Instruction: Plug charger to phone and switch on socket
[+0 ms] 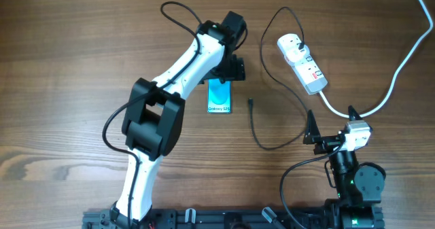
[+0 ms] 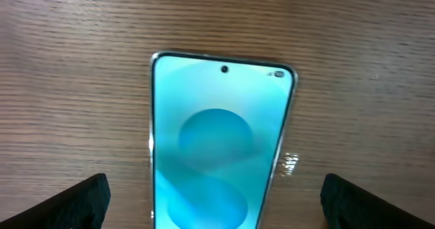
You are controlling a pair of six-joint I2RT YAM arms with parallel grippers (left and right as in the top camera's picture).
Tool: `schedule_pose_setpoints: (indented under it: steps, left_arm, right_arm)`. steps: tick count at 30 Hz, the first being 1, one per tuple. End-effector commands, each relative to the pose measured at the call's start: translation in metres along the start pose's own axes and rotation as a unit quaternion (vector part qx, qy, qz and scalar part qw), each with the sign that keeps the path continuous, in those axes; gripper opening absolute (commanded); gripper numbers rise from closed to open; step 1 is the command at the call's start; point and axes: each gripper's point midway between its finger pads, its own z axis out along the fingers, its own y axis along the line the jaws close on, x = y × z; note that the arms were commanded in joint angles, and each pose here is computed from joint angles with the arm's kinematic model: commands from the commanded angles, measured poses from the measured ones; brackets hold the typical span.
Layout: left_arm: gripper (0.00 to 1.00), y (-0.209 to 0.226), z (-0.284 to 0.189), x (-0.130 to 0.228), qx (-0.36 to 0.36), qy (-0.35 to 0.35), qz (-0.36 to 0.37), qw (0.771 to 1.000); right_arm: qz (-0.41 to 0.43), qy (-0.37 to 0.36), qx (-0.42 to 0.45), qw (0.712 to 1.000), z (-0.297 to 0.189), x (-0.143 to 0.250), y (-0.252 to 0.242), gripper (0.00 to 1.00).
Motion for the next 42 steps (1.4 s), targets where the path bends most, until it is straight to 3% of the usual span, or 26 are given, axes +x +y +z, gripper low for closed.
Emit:
schedule_pose_setpoints:
  steps: [1,6,24,42]
  left_arm:
    - [1.00,-0.001,0.006,0.005,0.000,0.012,0.027,1.000]
    - [1.00,-0.003,0.017,0.018,0.015,0.036,0.048,0.998]
    - [1.00,-0.005,0.030,0.025,0.010,0.038,0.024,0.999]
    - [1.00,0.007,0.062,0.037,-0.027,0.070,0.029,0.997]
  right_arm:
    - [0.006,-0.004,0.006,1.000,0.000,-0.002,-0.002,1.00]
    - [0.006,-0.005,0.006,1.000,0.000,-0.002,-0.002,1.00]
    - [0.006,-0.004,0.006,1.000,0.000,-0.002,-0.002,1.00]
    - [0.006,-0.004,0.006,1.000,0.000,-0.002,-0.002,1.00]
